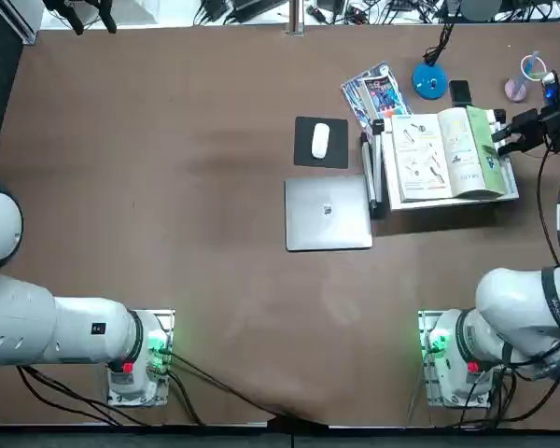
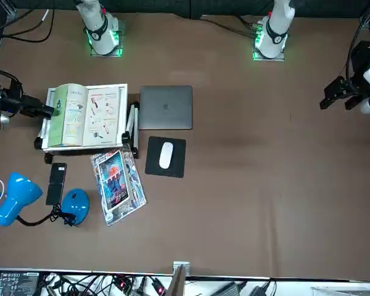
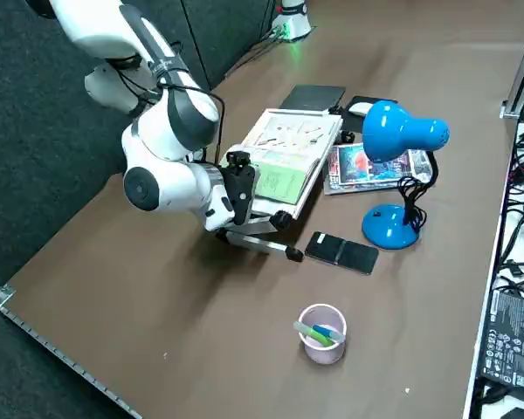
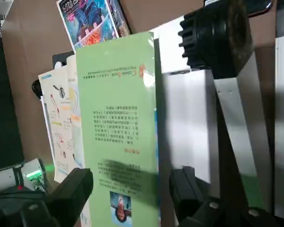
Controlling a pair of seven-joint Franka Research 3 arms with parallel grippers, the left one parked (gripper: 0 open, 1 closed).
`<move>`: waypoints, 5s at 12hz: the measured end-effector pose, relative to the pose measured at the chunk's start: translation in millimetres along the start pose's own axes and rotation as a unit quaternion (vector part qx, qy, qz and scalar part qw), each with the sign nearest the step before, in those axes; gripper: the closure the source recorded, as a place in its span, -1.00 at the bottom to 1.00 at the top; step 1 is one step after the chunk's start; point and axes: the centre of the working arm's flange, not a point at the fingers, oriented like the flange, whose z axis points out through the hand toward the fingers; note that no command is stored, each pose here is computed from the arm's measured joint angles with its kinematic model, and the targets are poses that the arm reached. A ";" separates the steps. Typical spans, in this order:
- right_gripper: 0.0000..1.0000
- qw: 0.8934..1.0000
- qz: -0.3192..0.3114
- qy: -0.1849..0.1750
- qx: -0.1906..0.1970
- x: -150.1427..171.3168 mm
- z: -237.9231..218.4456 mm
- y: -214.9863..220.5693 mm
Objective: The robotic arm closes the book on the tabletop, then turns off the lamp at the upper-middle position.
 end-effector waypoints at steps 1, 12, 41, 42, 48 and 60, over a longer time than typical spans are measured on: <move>-1.00 1.000 0.001 -0.002 0.004 -0.3 4.1 2.3; -1.00 0.999 -0.010 -0.014 0.050 3.0 24.7 -2.2; -1.00 0.997 -0.011 -0.050 0.059 16.4 -4.0 -95.9; -1.00 0.997 -0.006 -0.054 0.057 19.0 -1.2 -102.5; -1.00 0.997 0.022 -0.073 0.021 36.4 14.2 -174.5; -1.00 0.992 0.079 -0.054 -0.087 59.2 143.3 -280.5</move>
